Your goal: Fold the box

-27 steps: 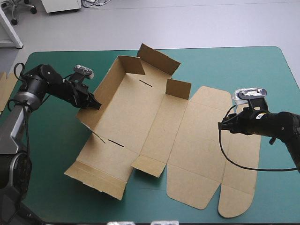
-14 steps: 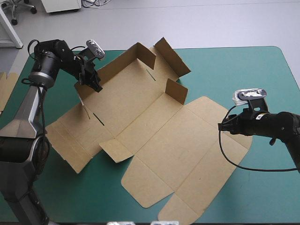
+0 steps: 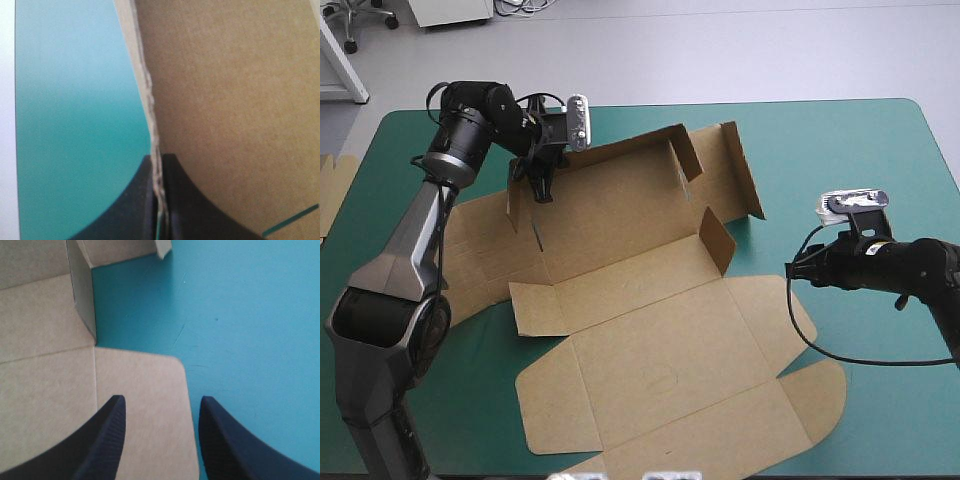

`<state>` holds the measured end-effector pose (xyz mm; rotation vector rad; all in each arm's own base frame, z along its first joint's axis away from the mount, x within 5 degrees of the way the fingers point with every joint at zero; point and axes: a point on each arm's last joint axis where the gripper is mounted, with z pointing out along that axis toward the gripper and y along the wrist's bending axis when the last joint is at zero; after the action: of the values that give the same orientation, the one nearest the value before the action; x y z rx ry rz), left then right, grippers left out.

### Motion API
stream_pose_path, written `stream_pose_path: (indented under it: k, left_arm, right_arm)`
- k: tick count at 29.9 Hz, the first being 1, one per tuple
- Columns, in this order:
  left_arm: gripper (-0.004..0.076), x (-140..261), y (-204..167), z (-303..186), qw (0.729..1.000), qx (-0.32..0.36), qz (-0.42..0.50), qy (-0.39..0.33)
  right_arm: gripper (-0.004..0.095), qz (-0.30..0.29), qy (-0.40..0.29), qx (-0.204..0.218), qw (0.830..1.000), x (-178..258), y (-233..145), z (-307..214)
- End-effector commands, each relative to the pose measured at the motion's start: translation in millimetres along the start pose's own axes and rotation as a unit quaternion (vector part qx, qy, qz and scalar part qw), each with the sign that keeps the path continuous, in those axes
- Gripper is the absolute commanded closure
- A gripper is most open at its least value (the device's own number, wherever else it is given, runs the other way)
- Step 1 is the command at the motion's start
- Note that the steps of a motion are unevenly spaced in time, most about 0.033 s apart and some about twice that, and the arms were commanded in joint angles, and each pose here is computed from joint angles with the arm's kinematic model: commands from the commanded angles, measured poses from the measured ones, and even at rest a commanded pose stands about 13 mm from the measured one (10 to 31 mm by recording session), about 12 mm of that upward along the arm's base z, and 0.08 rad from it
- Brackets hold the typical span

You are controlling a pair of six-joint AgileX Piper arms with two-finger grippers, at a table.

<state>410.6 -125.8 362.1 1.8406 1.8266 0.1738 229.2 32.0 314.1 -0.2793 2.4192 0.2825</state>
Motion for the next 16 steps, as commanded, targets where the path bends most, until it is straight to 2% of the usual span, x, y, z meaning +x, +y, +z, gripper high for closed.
stream_pose_path:
  k: [1, 4, 11, 16]
  left_arm:
    - [0.0734, -21, 0, -32, 0.995, -0.047, 0.084, -0.034]
    - [0.0734, -23, 2, -32, 0.991, -0.058, 0.114, -0.037]
    - [0.0734, -47, 5, -37, 0.986, -0.125, 0.096, -0.056]
    - [0.0734, -76, -15, -43, 0.989, -0.121, 0.082, -0.002]
  right_arm:
    - [0.0471, 0.003, -0.042, 0.006, 0.999, -12, 0, -11]
    - [0.0471, 0.005, -0.042, 0.005, 0.999, -12, 0, -11]
    - [0.0471, 0.014, -0.036, 0.002, 0.999, -11, 1, -12]
    - [0.0471, 0.012, -0.03, -0.002, 0.999, -12, 2, -15]
